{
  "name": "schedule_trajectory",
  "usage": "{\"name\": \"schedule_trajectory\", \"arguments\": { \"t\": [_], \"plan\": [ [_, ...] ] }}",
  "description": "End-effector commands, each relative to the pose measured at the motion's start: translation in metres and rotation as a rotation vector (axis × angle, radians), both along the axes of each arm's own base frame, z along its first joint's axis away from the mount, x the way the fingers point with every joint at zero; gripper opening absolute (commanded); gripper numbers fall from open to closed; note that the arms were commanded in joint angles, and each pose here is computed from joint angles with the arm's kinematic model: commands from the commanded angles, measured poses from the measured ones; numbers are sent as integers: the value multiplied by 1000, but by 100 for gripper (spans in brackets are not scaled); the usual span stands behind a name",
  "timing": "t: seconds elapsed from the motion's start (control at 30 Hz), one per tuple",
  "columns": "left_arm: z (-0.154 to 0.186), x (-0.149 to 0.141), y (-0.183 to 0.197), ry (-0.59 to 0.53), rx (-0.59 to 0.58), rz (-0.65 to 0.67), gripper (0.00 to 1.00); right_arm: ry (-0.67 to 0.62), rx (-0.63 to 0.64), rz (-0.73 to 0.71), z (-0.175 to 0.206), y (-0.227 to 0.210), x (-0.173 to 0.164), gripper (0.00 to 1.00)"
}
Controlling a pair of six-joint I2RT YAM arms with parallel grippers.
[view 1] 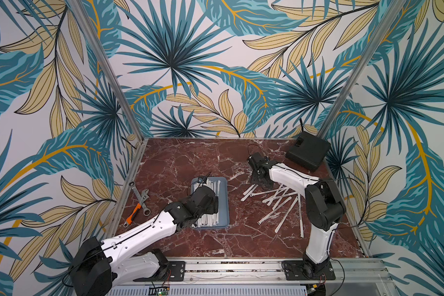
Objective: Put the straws into the storage box
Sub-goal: Adjust the straw at the center of the board.
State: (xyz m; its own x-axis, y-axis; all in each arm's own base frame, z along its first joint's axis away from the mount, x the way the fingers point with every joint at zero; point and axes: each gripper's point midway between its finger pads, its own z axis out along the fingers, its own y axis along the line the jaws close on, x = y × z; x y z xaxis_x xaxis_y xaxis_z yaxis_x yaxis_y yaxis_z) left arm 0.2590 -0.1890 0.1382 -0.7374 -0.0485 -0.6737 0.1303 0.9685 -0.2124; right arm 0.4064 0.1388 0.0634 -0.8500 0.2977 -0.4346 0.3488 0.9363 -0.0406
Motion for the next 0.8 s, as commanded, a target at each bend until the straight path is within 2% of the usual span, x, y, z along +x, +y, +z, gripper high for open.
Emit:
{"name": "schedule_trajectory", "arguments": {
  "t": [0.0, 0.17, 0.3, 0.53, 0.77],
  "plan": [
    [-9, -5, 5, 20, 11, 3, 82, 12, 28, -5, -12, 13, 9, 69],
    [-9, -7, 8, 22, 15, 7, 82, 12, 37, -51, -27, 11, 19, 67],
    [-10, -7, 13, 11, 15, 22, 82, 35, 60, -52, -40, 15, 19, 61],
    [-9, -7, 19, -4, 17, 35, 82, 71, 96, -34, -54, 19, 5, 41],
    [-11, -6, 21, -1, 15, 37, 82, 112, 67, 54, -59, 25, -30, 20]
  ]
}}
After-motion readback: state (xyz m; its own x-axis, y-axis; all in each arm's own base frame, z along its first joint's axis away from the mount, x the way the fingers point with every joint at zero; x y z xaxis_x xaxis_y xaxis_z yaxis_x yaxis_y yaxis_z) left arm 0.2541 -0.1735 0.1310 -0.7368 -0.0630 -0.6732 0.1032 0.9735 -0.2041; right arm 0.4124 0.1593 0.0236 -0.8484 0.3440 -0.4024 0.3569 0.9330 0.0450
